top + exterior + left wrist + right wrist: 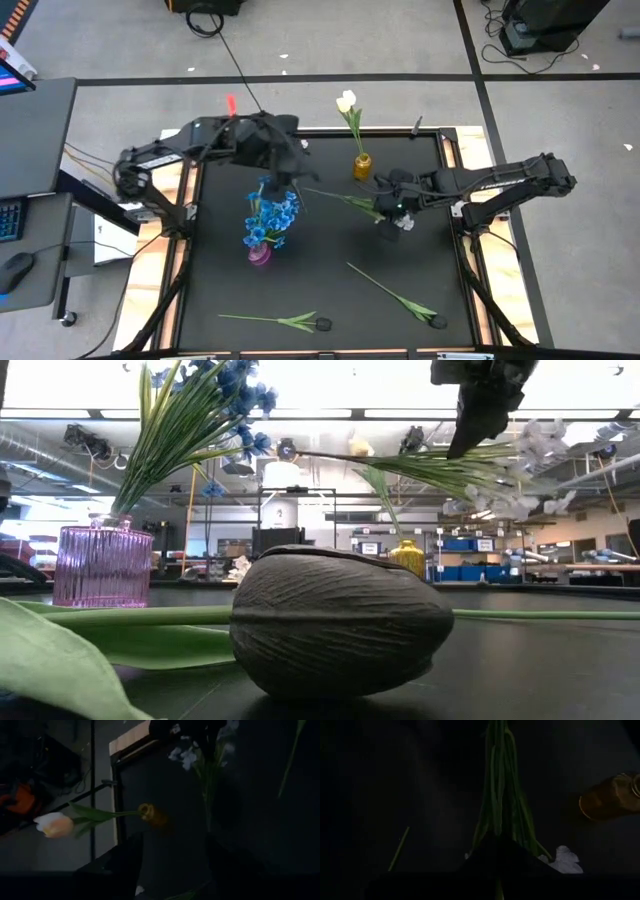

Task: Sort flowers into vase by color
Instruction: Put the bottom white flowers into the yellow vase

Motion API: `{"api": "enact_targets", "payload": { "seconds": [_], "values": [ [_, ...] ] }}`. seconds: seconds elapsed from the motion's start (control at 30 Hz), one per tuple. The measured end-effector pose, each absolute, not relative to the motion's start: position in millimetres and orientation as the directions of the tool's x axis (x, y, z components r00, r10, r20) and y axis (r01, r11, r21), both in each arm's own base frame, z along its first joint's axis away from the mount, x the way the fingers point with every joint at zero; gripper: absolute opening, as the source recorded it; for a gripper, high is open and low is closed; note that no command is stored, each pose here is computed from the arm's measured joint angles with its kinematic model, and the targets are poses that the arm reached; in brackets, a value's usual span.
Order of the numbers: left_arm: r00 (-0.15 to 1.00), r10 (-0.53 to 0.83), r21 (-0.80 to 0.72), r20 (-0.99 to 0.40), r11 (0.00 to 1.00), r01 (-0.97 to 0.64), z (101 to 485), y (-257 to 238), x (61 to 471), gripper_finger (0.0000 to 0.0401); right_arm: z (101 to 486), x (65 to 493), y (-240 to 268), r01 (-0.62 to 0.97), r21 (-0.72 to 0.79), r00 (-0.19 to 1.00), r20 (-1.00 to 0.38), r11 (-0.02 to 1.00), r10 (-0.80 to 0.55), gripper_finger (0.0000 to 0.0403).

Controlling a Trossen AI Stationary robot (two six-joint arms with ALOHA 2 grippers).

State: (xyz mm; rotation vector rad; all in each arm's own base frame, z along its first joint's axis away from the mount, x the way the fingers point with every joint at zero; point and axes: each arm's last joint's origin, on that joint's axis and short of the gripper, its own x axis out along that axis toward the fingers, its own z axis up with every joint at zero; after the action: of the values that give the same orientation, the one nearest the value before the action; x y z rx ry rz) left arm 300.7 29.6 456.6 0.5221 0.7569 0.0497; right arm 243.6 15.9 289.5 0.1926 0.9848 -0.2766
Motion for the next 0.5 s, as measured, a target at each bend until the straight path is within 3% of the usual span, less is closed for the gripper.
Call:
{"api": "enact_targets", "payload": {
  "seconds": [0.5],
  "values": [
    [0.588, 0.286, 0.533, -0.756, 0.791, 0.301, 409.5, 25.7, 371.0, 0.0217, 328.0, 251.7, -3.1, 0.365, 0.077, 0.625, -0.759, 0.928, -0.183, 0.0012]
  ]
}}
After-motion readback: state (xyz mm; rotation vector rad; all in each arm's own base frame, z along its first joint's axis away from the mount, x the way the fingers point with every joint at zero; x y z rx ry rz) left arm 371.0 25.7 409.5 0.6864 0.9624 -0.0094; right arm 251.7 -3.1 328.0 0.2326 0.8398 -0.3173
